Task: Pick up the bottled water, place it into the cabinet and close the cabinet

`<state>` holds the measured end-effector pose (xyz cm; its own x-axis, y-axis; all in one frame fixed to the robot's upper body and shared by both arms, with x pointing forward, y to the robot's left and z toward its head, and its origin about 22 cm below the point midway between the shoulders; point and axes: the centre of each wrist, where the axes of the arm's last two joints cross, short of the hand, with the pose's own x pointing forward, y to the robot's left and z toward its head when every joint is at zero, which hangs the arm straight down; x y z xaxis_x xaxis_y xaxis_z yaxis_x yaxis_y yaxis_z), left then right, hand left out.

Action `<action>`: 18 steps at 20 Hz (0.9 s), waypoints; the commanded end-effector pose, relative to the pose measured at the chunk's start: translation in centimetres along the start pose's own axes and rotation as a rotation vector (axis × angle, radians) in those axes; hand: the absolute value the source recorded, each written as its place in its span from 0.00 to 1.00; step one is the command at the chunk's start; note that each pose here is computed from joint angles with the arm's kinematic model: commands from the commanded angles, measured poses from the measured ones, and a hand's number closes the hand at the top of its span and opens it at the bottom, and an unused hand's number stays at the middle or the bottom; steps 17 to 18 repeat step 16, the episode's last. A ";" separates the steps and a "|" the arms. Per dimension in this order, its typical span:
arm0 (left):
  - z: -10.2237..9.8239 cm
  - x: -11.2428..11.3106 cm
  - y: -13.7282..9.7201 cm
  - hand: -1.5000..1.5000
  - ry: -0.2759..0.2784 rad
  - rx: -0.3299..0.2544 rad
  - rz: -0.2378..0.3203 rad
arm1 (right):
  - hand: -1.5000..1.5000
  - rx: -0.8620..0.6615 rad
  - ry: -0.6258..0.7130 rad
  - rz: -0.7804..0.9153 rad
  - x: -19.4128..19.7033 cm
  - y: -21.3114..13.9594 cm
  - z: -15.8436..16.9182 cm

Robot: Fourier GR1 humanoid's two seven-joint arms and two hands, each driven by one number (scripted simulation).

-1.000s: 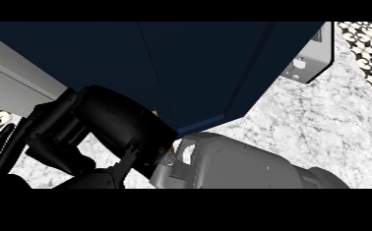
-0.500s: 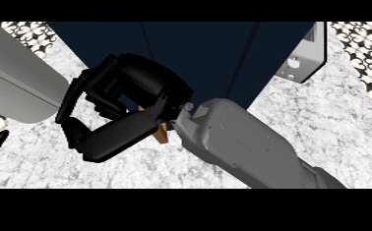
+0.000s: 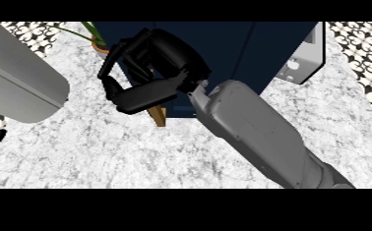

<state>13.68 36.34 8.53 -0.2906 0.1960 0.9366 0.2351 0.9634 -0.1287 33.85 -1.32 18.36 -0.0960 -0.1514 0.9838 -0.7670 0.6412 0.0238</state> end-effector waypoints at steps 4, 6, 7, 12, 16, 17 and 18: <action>-0.4 0.3 0.4 0.00 -0.005 -0.020 0.006 | 1.00 -0.272 0.019 0.077 -1.2 -7.7 2.0; -0.3 0.1 -0.1 0.00 0.005 -0.032 0.021 | 1.00 -0.307 0.001 0.078 0.3 -8.1 1.0; -1.7 0.8 -0.6 0.00 -0.020 -0.026 0.019 | 1.00 -0.306 0.000 0.054 -0.1 -6.4 0.6; -1.3 0.4 -1.3 0.00 -0.009 -0.050 0.023 | 0.00 -0.343 -0.021 0.112 1.0 -9.8 1.5; -1.2 0.1 -1.0 0.00 0.012 -0.055 0.025 | 0.00 -0.340 -0.044 0.112 2.2 -9.1 0.9; -1.2 0.1 -1.0 0.00 0.012 -0.055 0.025 | 0.00 -0.340 -0.044 0.112 2.2 -9.1 0.9; -1.2 0.1 -1.0 0.00 0.012 -0.055 0.025 | 0.00 -0.340 -0.044 0.112 2.2 -9.1 0.9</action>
